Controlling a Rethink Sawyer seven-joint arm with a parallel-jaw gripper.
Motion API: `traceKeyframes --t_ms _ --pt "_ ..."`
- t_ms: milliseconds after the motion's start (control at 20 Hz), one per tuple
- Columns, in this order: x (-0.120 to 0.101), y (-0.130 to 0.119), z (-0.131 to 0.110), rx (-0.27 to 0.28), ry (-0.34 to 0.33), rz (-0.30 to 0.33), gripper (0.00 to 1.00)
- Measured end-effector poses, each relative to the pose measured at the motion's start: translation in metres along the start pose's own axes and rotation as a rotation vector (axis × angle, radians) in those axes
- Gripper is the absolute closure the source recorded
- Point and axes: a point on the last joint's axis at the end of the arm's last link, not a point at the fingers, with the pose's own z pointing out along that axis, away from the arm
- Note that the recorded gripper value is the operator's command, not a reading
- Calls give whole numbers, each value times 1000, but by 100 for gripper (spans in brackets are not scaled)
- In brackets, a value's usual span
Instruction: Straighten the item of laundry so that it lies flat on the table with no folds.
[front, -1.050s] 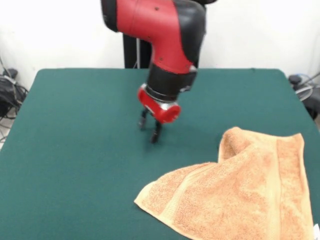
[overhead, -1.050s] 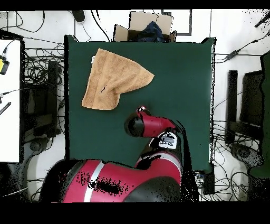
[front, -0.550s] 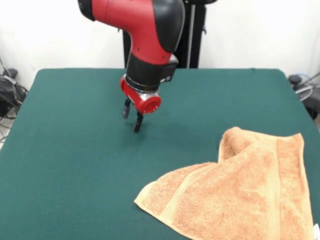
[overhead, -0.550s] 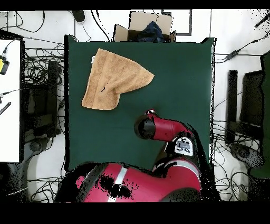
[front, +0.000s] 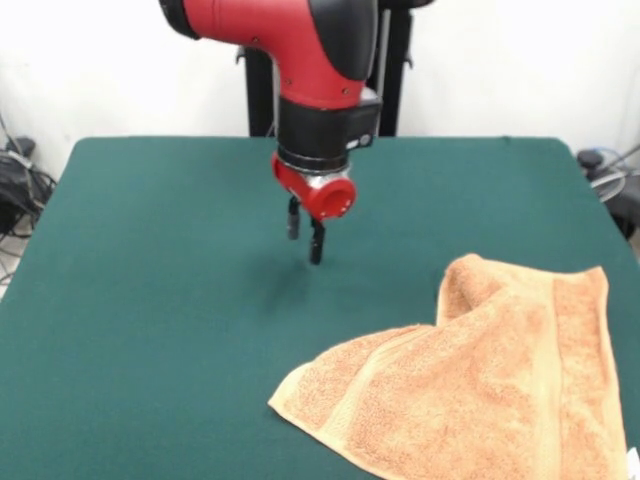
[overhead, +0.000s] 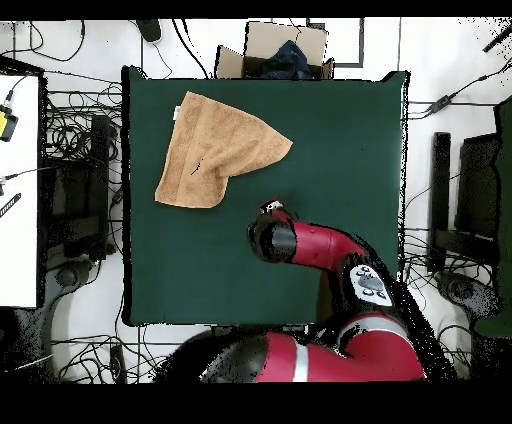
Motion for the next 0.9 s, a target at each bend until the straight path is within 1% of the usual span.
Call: traceKeyframes --t_ms 150,200,350,400,500,600,900 --pt "6 9 -6 -37 22 8 0" --pt "11 17 -10 -68 41 13 0" --pt "17 25 -16 -98 59 14 0" --pt "24 34 -21 -125 76 11 0" --pt "29 39 -24 -139 86 8 0" --pt "40 50 -30 -169 108 3 0" --pt "60 72 -38 -211 143 12 0"
